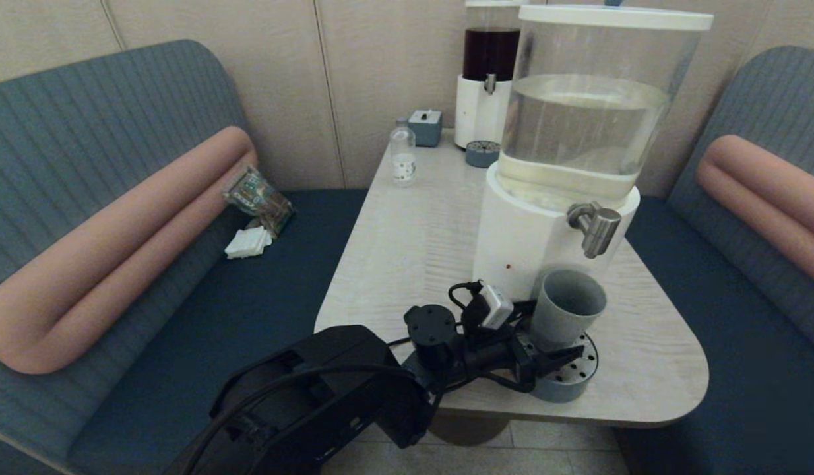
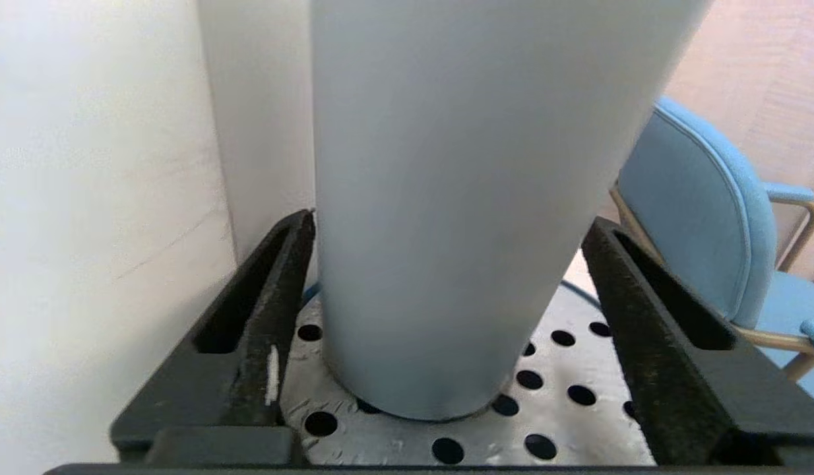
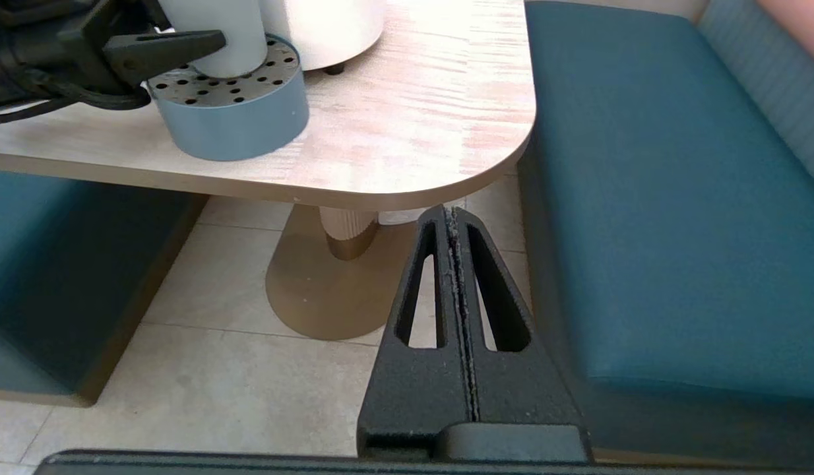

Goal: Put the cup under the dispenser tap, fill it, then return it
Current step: Place it under the water dispenser

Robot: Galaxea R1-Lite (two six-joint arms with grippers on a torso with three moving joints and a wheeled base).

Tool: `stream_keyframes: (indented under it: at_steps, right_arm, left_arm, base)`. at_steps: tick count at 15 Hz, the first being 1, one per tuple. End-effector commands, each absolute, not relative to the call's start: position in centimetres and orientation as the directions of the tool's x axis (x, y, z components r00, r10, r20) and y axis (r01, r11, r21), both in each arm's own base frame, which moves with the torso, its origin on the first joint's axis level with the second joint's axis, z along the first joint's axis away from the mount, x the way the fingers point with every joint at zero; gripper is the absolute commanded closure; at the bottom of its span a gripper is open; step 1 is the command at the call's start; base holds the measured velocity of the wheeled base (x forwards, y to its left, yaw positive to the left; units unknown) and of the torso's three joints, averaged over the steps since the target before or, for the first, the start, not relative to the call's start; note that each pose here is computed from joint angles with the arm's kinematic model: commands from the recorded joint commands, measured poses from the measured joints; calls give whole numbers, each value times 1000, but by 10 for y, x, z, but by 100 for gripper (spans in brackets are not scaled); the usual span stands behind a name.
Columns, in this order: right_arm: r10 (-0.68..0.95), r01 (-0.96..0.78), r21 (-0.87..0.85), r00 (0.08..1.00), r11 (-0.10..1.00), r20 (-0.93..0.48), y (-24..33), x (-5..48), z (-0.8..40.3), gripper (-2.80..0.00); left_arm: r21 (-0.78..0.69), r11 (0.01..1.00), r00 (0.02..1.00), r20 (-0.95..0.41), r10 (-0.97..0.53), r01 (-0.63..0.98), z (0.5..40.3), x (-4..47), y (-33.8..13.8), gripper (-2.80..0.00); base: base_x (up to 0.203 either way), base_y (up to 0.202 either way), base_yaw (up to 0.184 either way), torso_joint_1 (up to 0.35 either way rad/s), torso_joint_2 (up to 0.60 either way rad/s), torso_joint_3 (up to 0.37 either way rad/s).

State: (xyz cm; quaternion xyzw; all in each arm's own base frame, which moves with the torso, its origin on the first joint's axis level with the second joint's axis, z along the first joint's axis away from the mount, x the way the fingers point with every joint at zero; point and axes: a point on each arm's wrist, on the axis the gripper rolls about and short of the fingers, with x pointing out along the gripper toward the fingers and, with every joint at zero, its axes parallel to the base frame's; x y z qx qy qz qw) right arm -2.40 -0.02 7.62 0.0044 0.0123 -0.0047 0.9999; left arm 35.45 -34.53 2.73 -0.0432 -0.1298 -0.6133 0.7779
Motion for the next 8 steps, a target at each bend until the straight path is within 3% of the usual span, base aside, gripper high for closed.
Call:
stream_keyframes:
  at_steps: [1, 8]
  right_arm:
    - [-9, 9, 9, 1000, 1000, -25, 0, -24, 76, 0]
    - [-9, 9, 9, 1000, 1000, -25, 0, -24, 76, 0]
  left_arm:
    - [99, 251, 217, 269, -938, 963, 33, 354, -344, -280]
    - [61, 279, 259, 227, -939, 958, 42, 341, -331, -280]
  base:
    - [0, 0, 0, 0, 0, 0]
    - [0, 0, 0, 0, 0, 0]
